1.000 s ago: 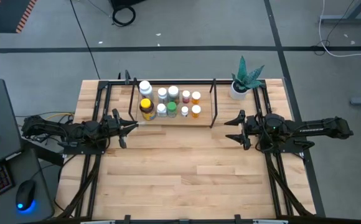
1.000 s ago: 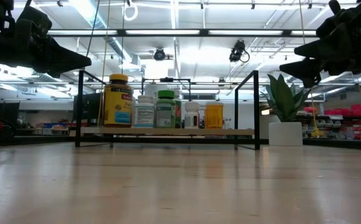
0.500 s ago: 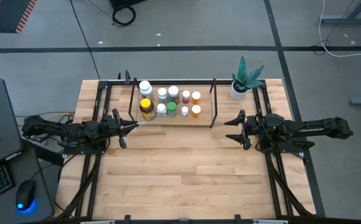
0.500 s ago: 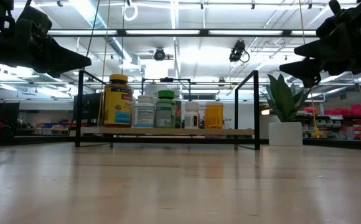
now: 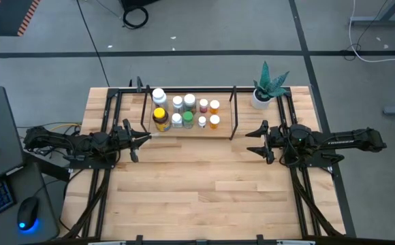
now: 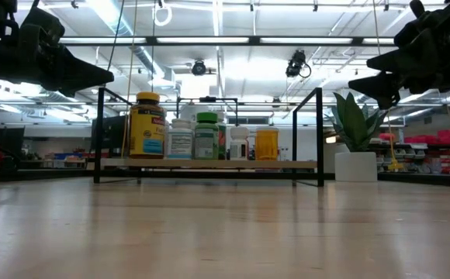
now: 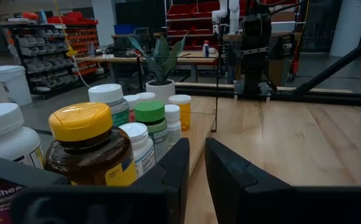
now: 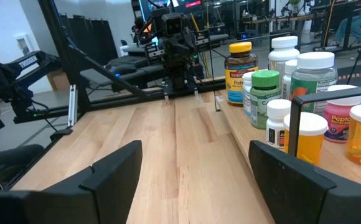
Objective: Pick and place medicine bottles onto shelf by color
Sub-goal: Return to Home Position
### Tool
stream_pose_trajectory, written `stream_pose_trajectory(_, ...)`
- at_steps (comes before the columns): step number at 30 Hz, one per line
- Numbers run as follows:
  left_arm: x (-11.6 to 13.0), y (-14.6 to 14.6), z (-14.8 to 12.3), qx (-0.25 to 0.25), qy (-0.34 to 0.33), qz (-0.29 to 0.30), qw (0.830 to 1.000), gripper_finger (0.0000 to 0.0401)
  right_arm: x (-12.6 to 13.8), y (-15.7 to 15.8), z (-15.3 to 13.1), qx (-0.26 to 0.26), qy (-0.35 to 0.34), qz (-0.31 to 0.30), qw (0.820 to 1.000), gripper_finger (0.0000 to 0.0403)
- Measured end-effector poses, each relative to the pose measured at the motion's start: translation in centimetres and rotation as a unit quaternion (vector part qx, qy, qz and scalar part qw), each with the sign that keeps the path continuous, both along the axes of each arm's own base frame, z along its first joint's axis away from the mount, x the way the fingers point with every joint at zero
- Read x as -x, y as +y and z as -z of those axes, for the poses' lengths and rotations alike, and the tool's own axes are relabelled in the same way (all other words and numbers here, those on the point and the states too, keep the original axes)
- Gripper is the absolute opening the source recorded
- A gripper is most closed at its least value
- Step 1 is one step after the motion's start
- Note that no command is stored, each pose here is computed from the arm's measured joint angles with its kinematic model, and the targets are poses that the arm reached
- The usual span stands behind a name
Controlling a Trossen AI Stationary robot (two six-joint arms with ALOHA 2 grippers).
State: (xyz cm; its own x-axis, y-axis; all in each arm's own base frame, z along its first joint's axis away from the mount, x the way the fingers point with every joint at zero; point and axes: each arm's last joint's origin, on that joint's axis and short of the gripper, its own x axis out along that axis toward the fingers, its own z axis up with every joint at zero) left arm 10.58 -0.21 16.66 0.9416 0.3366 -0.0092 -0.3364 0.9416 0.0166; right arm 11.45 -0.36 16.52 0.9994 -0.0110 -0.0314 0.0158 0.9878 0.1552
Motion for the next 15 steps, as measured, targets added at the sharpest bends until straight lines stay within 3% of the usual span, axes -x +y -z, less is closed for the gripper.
stream_pose_trajectory(15, 0.00, 0.00, -0.01, 0.000, 0.000, 0.000, 1.000, 0.0056, 0.00, 0.00, -0.01, 0.000, 0.000, 0.000, 1.000, 0.0303)
